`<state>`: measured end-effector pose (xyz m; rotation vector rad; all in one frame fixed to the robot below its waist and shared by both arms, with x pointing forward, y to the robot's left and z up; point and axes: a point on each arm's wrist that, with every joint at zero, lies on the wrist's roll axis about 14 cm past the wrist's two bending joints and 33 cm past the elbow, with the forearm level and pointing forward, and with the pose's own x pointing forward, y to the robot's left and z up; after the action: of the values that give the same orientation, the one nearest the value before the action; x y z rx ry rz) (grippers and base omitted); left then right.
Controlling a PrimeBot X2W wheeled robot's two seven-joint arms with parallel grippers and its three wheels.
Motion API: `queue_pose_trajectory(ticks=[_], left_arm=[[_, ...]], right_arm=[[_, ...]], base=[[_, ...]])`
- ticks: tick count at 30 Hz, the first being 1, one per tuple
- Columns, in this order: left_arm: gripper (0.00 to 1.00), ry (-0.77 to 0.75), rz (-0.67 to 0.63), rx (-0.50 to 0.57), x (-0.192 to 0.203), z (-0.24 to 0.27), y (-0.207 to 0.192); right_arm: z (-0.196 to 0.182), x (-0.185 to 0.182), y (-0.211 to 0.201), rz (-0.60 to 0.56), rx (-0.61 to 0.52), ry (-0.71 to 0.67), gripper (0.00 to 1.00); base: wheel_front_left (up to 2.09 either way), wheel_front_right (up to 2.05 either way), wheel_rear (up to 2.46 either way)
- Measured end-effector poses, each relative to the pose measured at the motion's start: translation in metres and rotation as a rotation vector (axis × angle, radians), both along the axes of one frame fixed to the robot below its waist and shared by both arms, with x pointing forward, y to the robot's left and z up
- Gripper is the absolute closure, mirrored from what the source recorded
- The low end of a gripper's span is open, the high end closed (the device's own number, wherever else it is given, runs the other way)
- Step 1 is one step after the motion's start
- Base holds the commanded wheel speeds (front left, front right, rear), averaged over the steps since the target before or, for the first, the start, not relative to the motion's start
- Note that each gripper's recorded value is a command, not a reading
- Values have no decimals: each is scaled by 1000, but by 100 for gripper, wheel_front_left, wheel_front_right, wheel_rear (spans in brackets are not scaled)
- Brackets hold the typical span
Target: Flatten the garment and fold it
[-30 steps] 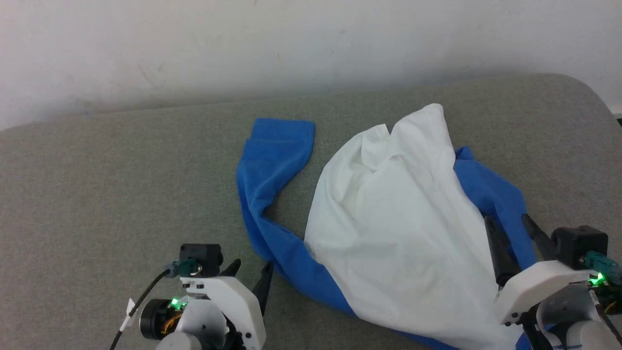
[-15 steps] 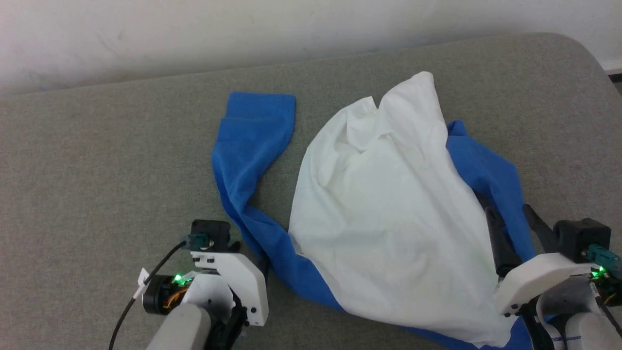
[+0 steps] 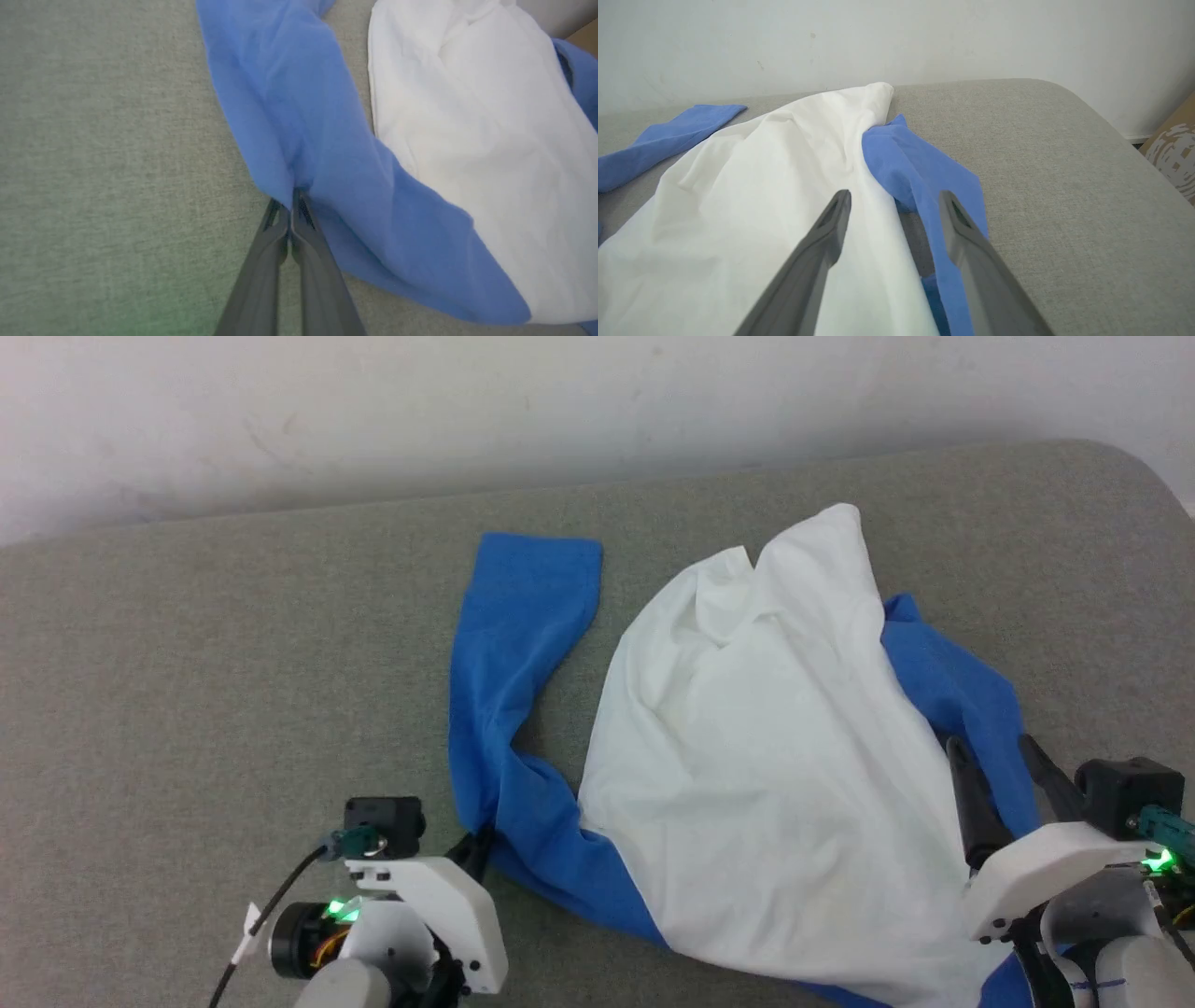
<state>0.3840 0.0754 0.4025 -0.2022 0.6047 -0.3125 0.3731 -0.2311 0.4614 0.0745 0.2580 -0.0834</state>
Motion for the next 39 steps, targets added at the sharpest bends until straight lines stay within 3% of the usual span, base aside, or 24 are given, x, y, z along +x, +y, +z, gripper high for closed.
queue_pose_trajectory(ticks=[12,16,22,23,32,39], left_arm=[[100,-199,316,41,-4,67,110],[100,-135,387,67,-18,57,137],[100,2,390,119,-39,18,145],[0,-17,404,121,-38,20,146],[0,-450,417,56,-4,95,136],[0,-513,402,60,-5,92,126]], right_arm=[[12,2,12,41,-6,-15,0],[-3,-2,10,35,3,53,0],[-30,-8,6,20,19,157,0],[-31,-8,6,19,18,164,0],[-17,6,-19,-32,-54,188,0],[-34,27,-41,-19,-81,369,0]], base=[[0,0,0],[0,0,0],[0,0,0],[0,0,0],[0,0,0],[0,0,0]])
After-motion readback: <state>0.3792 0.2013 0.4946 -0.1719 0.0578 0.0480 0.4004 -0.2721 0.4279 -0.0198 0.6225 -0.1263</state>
